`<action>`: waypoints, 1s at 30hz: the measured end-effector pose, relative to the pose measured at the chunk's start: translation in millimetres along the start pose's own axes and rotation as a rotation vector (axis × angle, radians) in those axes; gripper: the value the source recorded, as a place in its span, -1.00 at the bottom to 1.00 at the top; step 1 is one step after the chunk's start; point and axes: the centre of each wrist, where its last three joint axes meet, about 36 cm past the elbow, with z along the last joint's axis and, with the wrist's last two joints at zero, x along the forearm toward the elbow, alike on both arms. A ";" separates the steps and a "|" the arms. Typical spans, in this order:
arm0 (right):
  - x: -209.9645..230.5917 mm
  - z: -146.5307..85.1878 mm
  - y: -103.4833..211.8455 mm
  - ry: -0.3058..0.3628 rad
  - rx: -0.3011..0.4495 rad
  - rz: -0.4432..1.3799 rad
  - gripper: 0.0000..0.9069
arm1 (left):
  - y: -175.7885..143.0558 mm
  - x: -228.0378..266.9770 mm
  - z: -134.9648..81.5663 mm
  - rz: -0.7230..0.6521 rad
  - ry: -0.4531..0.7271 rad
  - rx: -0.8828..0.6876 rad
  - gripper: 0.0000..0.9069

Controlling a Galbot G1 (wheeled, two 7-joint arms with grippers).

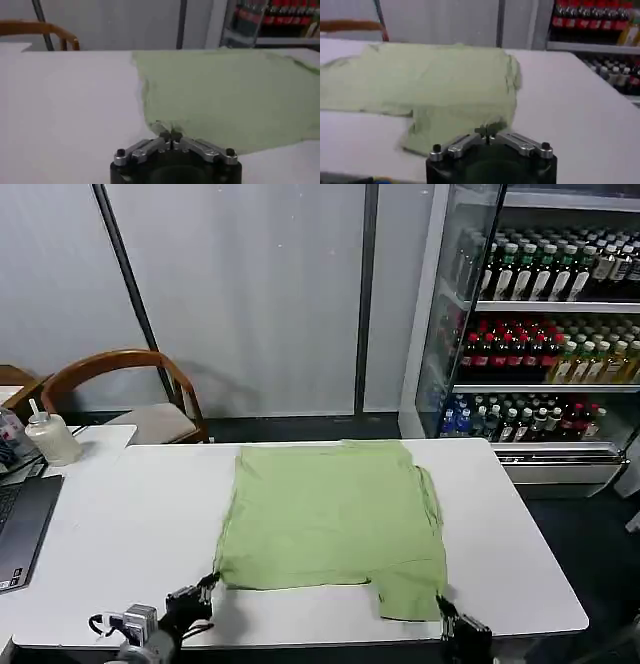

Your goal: Fold and organize the clothes.

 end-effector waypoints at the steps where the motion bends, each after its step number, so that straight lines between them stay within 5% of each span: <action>1: -5.0 -1.4 -1.3 -0.010 0.001 0.001 -1.00 | 2.0 -1.8 -2.4 0.002 -0.011 0.004 -0.96; 30: -154.8 -45.2 -33.9 -0.151 0.045 0.009 -1.00 | 39.8 -110.9 -19.0 0.069 -0.127 0.093 -0.96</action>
